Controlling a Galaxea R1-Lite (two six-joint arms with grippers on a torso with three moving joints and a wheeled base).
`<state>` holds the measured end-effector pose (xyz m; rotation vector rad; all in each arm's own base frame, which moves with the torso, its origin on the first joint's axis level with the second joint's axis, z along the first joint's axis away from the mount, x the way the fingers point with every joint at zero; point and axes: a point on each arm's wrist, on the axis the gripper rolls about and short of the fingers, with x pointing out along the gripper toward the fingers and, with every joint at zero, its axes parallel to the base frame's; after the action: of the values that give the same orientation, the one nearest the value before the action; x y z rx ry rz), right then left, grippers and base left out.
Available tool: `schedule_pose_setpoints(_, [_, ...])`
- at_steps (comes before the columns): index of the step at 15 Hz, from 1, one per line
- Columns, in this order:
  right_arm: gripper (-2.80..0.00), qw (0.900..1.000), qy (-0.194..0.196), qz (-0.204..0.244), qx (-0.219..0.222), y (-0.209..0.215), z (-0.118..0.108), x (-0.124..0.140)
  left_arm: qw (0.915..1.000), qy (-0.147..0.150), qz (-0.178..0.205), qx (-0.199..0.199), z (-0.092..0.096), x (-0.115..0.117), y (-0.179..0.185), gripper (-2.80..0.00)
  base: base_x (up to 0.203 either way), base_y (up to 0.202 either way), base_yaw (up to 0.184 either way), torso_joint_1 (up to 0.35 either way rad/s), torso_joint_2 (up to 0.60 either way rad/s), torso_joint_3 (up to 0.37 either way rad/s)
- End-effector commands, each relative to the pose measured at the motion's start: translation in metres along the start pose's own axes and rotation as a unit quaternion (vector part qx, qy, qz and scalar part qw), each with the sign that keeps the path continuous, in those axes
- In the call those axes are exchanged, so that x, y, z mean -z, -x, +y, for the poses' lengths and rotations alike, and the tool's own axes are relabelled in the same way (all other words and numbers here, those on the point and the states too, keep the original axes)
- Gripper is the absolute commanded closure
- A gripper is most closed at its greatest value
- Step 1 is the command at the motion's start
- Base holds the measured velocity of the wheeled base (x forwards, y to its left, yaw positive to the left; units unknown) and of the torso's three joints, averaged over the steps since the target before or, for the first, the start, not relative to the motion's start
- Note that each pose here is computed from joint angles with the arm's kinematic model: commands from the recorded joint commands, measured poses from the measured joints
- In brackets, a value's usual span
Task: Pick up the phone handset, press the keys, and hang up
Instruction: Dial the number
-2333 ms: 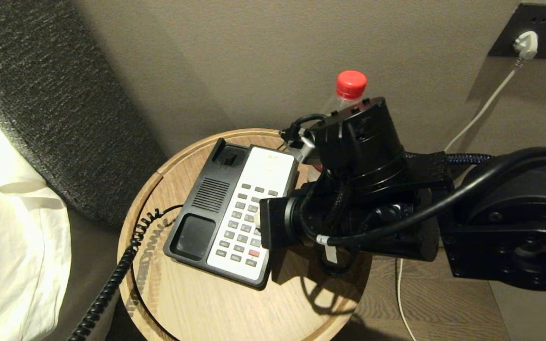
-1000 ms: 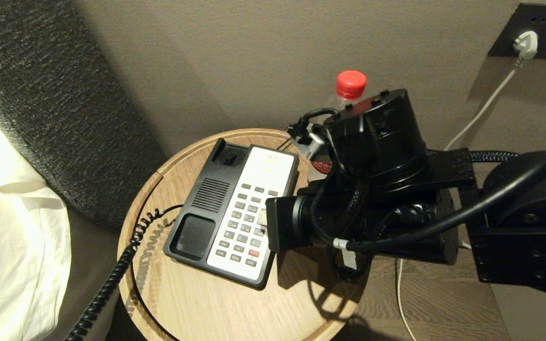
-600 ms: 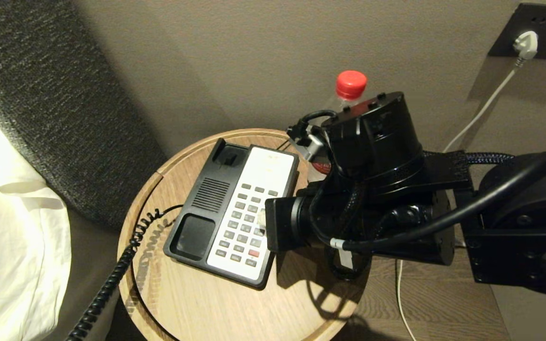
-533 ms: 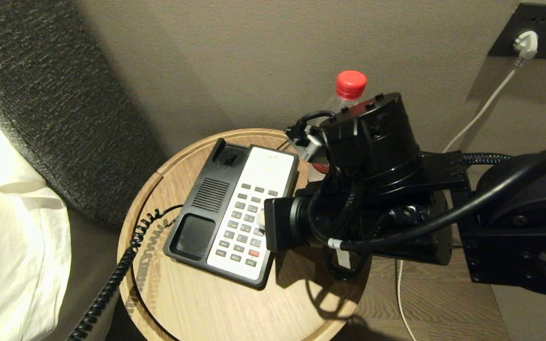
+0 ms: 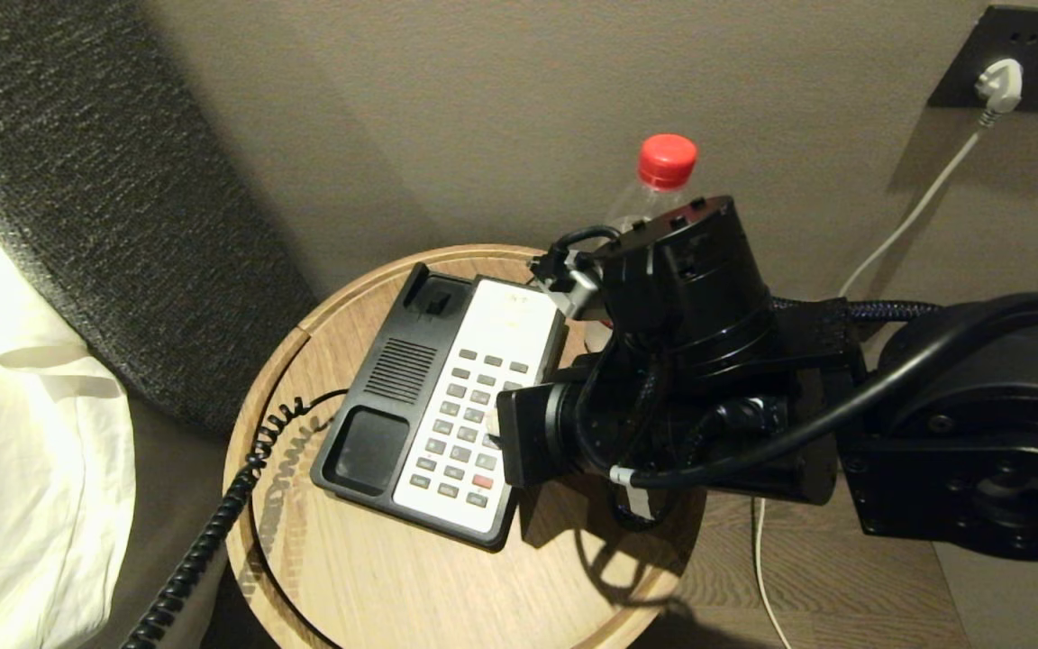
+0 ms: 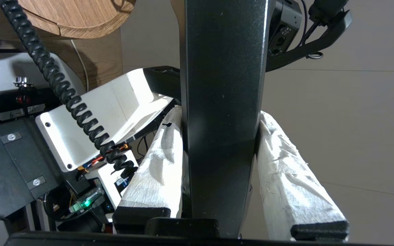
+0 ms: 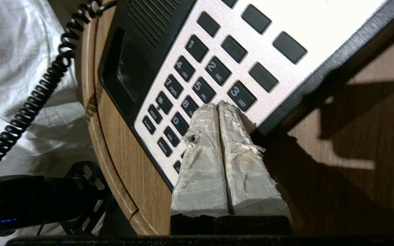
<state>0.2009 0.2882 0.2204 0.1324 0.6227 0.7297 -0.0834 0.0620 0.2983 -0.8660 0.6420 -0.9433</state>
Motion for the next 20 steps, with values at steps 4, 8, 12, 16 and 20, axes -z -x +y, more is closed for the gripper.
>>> schedule_pose_setpoints(4, [0.00, 1.000, 0.005, 0.007, 0.009, -0.006, -0.005, 0.003, 1.0000, 0.004, 0.003, -0.002, 0.001, 0.000, 0.000, 0.00, 0.000, 0.000, 0.000, 0.000, 0.00, 0.000])
schedule_pose_setpoints(8, [0.00, 1.000, 0.004, 0.004, 0.009, -0.004, -0.005, 0.001, 1.0000, 0.004, 0.002, -0.001, 0.001, 0.001, 0.001, 0.00, 0.000, 0.000, 0.000, 0.000, 0.00, 0.000])
schedule_pose_setpoints(12, [0.00, 1.000, -0.001, -0.009, -0.006, 0.006, 0.002, -0.005, 1.0000, 0.004, 0.001, -0.001, 0.002, 0.002, 0.001, 0.00, 0.000, 0.000, 0.000, 0.000, 0.00, 0.000])
schedule_pose_setpoints(16, [0.00, 0.999, -0.028, -0.001, -0.026, 0.011, 0.010, -0.001, 1.0000, 0.004, 0.000, -0.001, 0.002, 0.003, 0.001, 0.00, 0.000, 0.000, 0.000, 0.000, 0.00, 0.000])
schedule_pose_setpoints(20, [0.00, 0.999, -0.027, 0.014, -0.033, 0.005, 0.013, 0.005, 1.0000, 0.003, -0.001, 0.000, 0.003, 0.004, 0.002, 0.00, 0.000, 0.000, 0.000, 0.000, 0.00, 0.000])
